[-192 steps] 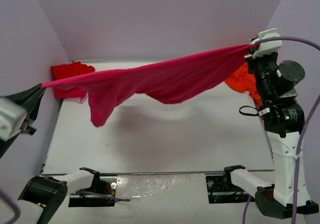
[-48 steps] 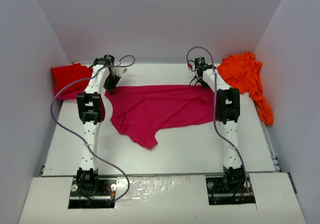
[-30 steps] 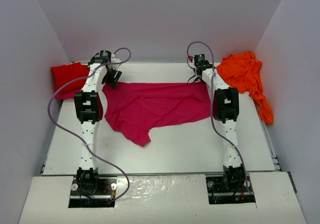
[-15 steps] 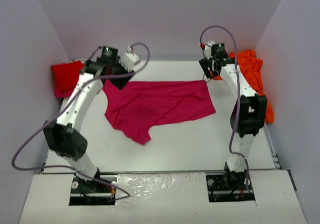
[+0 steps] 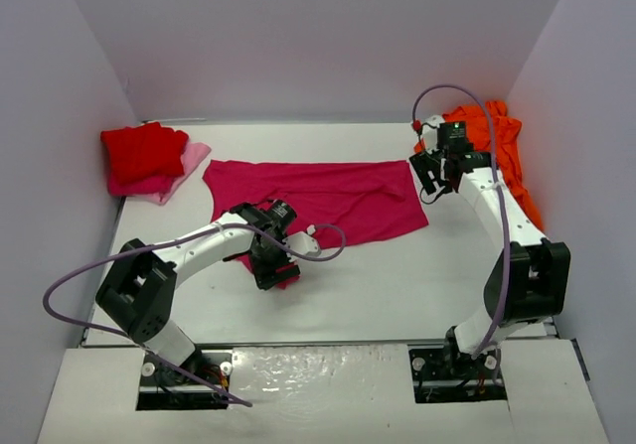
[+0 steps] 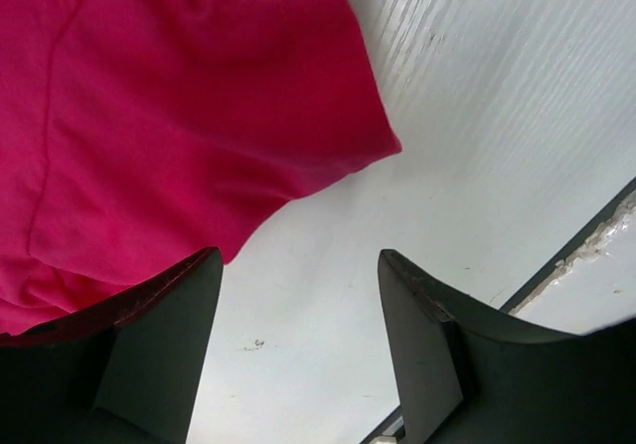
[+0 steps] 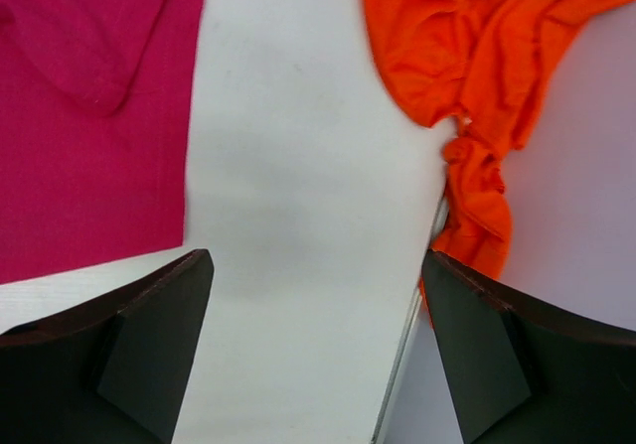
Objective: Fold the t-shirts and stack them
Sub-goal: Grap the side of the flattened tshirt closest away from the robot with both arms
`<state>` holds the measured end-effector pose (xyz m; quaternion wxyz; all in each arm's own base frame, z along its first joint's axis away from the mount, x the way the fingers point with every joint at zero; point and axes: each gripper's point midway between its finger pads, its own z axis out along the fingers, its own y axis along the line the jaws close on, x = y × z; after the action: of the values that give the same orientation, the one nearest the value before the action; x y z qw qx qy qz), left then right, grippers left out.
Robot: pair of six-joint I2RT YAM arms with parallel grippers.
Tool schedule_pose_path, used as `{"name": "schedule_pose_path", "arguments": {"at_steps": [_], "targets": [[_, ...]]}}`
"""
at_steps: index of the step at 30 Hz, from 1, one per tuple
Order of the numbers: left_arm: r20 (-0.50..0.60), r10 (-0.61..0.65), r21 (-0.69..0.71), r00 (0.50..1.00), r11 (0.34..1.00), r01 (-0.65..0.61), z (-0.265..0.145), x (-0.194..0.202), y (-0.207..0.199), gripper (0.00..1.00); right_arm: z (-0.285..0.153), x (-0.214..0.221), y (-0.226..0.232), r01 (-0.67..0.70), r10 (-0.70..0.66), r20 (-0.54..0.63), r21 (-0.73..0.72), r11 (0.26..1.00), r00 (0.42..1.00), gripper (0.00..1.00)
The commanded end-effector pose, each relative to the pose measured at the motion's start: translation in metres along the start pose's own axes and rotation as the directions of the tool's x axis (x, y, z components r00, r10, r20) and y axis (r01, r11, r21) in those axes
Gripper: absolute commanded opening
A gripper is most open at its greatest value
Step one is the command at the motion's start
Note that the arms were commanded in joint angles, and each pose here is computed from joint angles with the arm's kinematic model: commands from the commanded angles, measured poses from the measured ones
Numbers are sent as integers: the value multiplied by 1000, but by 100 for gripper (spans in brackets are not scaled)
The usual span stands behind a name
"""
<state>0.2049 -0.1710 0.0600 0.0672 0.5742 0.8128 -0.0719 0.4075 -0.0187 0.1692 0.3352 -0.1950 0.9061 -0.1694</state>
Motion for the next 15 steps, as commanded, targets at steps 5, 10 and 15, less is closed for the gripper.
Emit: {"name": "schedule_pose_path", "arguments": {"at_steps": [5,10,15], "targets": [[5,77,43,997,996,-77,10,-20,-17,61,-48,-16,-42,-101,77,154,150,984,985,87],[-23,93,110,995,990,-90,23,-17,-30,39,-44,-11,-40,-99,78,139,151,984,987,88],[-40,104,91,994,991,-100,26,-15,-26,0,-40,-12,-37,-108,88,140,138,985,986,88]]}}
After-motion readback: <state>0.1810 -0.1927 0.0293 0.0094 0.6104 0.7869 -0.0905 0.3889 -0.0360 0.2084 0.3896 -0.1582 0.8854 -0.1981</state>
